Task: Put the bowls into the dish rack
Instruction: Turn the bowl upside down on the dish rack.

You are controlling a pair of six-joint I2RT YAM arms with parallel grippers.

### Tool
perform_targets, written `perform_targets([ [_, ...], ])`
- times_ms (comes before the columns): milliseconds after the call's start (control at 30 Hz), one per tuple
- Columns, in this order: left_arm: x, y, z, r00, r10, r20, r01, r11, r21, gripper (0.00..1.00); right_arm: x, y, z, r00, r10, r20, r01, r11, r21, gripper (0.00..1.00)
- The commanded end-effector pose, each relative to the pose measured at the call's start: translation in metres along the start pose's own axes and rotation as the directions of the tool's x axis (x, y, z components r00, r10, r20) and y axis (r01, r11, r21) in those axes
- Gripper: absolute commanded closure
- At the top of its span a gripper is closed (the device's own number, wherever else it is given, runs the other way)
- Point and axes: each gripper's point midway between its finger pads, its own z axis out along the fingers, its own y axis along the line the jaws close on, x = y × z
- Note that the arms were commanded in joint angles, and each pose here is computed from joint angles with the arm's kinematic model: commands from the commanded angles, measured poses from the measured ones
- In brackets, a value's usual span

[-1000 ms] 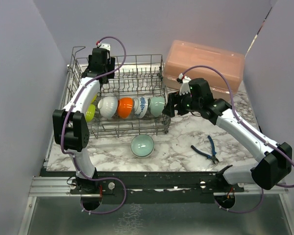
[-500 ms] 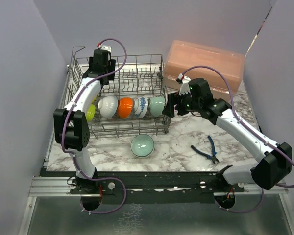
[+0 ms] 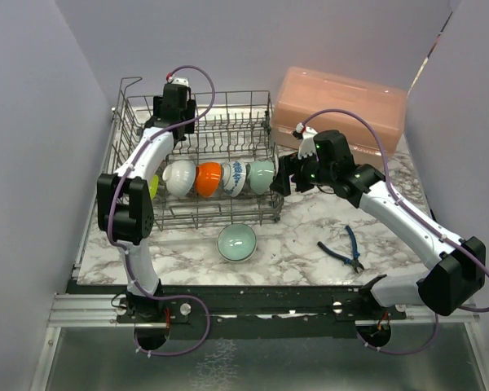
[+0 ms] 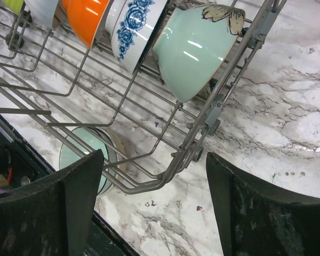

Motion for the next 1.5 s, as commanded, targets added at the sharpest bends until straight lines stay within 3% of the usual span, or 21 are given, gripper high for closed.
perform_targets([
  [0, -0.025, 0.016, 0.004, 0.996, -0.068, 0.060, 0.074, 0.992, -0.104, 1.00, 0.000, -0.001, 0.000, 1.000, -0.023, 0.005, 0.023, 1.000, 0.010, 0.18],
  [800, 0.011, -0.009, 0.031, 0.998, 0.037, -0.059, -0.040, 0.998, -0.039, 1.00, 0.003, -0.003, -0.002, 1.000, -0.025, 0.001, 0.025, 0.999, 0.022, 0.18],
  [1467, 0.046, -0.016, 0.051, 0.988, 0.005, -0.157, 0.007, 0.997, 0.073, 1.00, 0.005, -0.004, 0.004, 1.000, -0.028, -0.010, 0.028, 0.999, 0.015, 0.18],
])
